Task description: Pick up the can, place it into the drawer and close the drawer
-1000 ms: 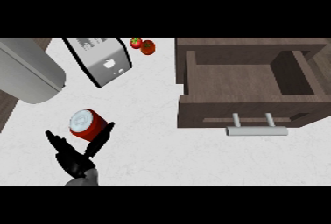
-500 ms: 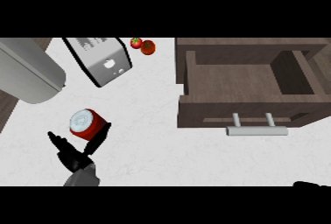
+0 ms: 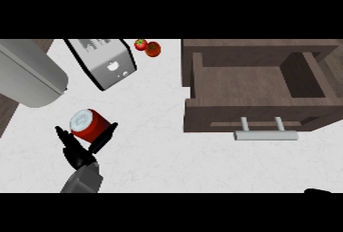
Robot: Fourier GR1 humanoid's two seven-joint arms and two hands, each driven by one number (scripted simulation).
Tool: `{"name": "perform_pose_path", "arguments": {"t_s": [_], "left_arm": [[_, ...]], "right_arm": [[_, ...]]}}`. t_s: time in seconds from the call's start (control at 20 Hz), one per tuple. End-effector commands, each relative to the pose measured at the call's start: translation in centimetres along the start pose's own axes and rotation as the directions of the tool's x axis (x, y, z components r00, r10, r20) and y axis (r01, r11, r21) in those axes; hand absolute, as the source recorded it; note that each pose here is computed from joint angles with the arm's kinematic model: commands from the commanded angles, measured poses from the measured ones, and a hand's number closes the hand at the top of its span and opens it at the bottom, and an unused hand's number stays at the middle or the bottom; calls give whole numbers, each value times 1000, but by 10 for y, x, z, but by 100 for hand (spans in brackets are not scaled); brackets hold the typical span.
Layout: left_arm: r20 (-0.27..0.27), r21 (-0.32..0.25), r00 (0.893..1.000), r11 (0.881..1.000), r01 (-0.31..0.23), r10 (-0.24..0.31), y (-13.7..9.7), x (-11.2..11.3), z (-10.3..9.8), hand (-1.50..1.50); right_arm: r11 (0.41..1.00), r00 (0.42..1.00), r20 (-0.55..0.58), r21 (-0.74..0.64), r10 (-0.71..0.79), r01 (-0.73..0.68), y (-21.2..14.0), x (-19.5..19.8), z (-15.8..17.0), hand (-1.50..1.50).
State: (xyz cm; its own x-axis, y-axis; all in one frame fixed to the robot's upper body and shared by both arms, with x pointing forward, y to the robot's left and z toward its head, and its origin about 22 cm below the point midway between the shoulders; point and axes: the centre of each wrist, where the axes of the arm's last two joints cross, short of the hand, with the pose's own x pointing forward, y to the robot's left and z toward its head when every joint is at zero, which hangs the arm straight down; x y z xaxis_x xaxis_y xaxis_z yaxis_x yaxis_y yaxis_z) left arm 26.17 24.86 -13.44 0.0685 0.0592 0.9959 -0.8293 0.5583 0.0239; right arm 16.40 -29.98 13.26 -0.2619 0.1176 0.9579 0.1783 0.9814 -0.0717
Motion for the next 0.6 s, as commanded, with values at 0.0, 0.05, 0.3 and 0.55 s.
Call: {"name": "perform_pose_path", "arguments": {"t_s": [0.0,0.05,0.3,0.55], "left_arm": [[-13,-55,1000,998,-28,27,-6,3,-18,-150],[-5,-80,999,996,-42,42,-2,6,-26,150],[22,-126,994,987,-102,105,-29,30,-37,150],[71,-157,989,981,-115,127,-21,8,-28,150]], "right_arm": [[1000,1000,-2,11,0,0,4,-4,4,-150],[1000,1000,6,-10,-11,11,-2,-2,1,-150],[1000,1000,16,-27,-1,1,-7,3,2,-150],[1000,999,30,4,16,-16,2,7,5,-150]]}}
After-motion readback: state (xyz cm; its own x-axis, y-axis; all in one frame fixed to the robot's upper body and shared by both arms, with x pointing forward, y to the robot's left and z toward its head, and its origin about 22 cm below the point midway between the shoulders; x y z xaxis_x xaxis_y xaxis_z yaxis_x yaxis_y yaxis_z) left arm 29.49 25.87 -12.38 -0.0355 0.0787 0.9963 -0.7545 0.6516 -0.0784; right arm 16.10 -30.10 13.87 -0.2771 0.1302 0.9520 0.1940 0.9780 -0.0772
